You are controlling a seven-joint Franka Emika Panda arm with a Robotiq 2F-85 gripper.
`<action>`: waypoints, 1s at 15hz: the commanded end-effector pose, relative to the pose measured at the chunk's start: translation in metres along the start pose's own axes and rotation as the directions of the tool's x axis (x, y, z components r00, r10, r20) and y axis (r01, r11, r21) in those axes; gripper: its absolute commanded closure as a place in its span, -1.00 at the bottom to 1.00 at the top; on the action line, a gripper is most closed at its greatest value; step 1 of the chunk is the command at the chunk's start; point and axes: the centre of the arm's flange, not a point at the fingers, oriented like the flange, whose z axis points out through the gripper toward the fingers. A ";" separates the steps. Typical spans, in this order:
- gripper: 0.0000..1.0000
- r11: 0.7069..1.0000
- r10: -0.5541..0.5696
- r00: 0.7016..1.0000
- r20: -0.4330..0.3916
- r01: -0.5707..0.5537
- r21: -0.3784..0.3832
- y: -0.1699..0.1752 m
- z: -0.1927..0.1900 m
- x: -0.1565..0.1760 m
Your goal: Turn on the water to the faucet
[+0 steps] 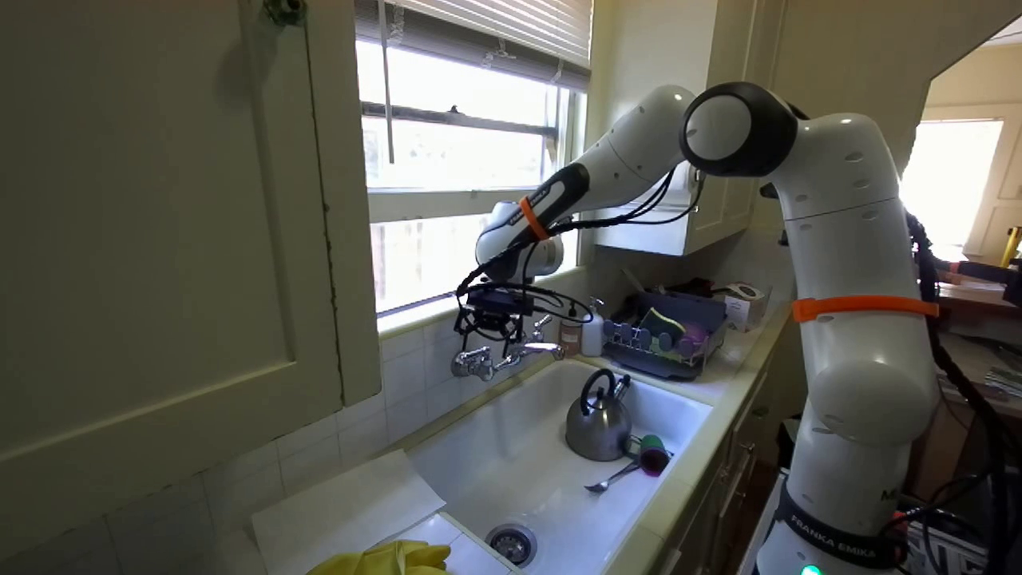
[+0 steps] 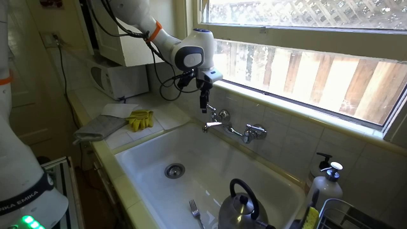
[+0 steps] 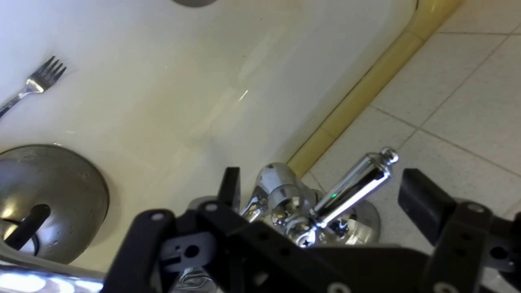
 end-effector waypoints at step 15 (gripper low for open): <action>-1.00 0.995 0.101 0.995 0.015 -0.101 0.009 -0.001 0.017 -0.001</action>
